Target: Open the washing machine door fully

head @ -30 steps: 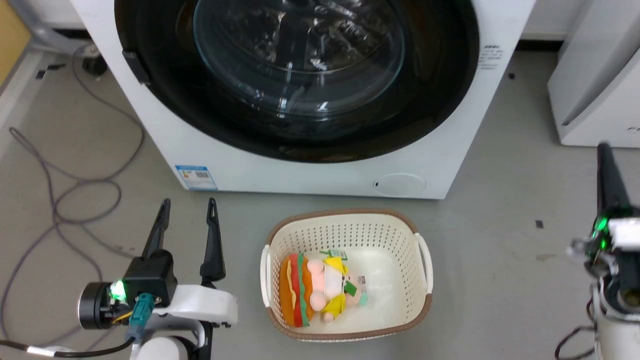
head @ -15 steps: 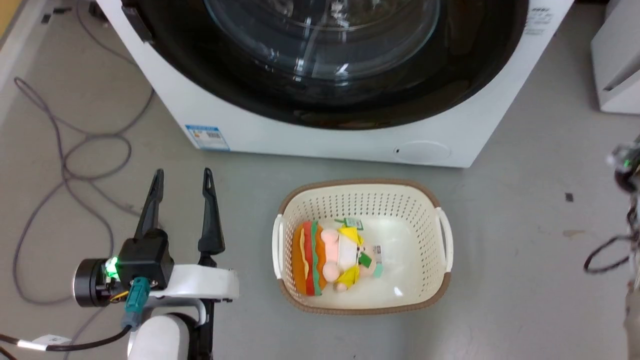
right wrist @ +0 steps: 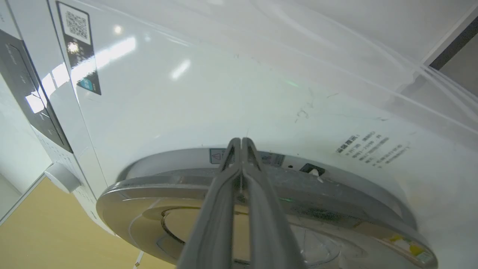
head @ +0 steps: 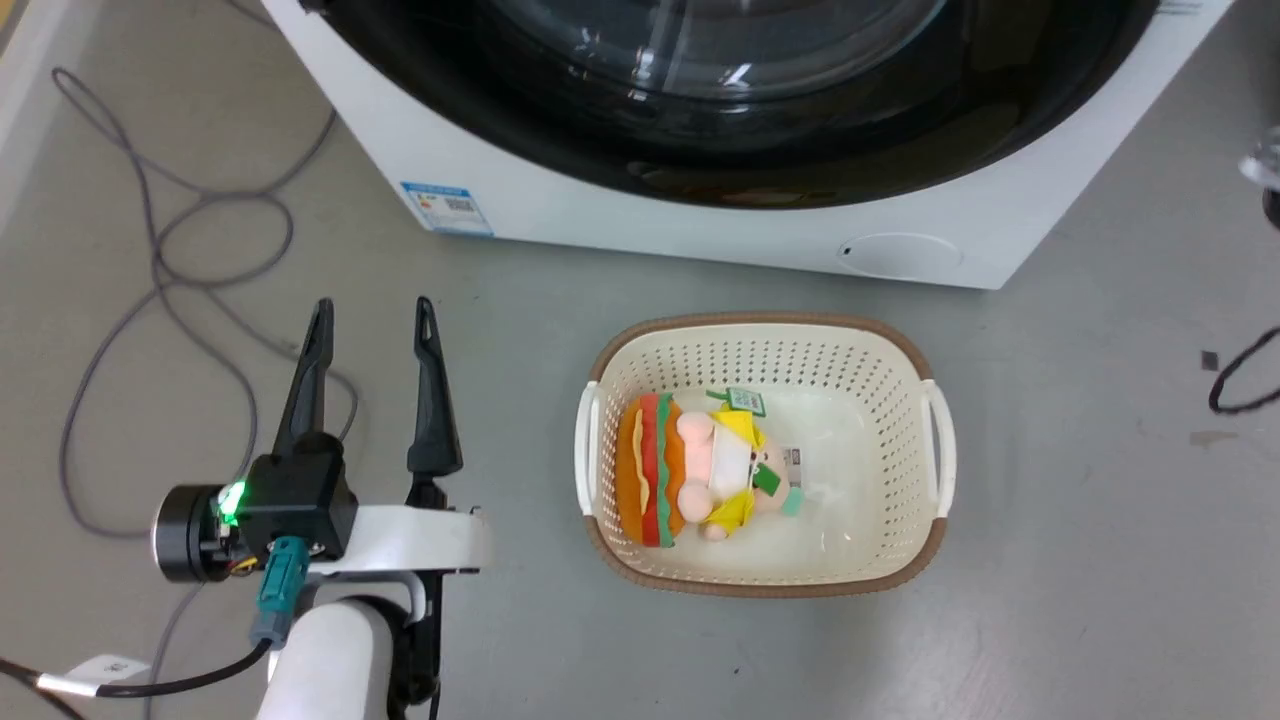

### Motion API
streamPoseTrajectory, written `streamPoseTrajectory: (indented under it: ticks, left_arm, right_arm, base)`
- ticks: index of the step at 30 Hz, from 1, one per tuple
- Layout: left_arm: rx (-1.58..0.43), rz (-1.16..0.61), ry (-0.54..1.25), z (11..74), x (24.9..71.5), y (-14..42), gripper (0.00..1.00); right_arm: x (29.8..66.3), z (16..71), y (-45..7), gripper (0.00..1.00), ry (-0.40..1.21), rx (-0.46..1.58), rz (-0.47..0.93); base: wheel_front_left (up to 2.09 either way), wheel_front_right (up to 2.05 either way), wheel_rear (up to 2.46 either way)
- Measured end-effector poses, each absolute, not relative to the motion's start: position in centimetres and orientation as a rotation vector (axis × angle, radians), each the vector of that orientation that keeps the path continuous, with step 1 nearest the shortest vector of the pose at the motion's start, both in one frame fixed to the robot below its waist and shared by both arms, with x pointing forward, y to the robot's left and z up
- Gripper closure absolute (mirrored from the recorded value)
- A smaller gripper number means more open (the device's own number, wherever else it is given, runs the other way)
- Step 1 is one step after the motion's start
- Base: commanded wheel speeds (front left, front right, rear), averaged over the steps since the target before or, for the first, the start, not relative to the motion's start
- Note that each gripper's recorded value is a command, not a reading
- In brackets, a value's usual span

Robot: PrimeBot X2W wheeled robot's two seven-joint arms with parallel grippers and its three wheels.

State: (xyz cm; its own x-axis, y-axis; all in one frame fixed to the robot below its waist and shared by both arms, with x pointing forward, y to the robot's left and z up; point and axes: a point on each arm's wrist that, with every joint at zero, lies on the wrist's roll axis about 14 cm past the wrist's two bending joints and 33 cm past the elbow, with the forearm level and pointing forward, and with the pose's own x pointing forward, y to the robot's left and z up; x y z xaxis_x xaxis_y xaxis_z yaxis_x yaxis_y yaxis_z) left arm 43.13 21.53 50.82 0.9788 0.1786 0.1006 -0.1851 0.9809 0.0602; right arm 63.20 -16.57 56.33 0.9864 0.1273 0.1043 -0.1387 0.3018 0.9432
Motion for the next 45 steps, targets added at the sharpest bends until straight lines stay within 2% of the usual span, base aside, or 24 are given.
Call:
streamPoseTrajectory:
  ticks: [12, 20, 31, 45]
  left_arm:
    - [0.079, 0.215, -0.092, 50.1, 43.7, 22.3, 0.00]
    - [0.084, 0.223, -0.105, 50.4, 43.7, 22.5, 0.00]
    - [0.075, 0.209, -0.129, 51.2, 43.9, 22.1, 0.00]
    - [0.057, 0.200, -0.156, 52.4, 43.0, 21.6, 0.00]
  right_arm:
    - [66.8, 55.5, -12.9, 1.00, 0.094, 1.235, 0.260]
    - [66.4, 55.4, -10.9, 1.00, 0.184, 1.198, 0.350]
    - [63.9, 54.1, -8.2, 1.00, 0.348, 1.093, 0.461]
    - [56.7, 53.5, -4.6, 1.00, 0.532, 1.073, 0.652]
  base:
    - [0.00, 0.00, 0.00]
    - [0.00, 0.00, 0.00]
    - [0.00, 0.00, 0.00]
    - [0.00, 0.00, 0.00]
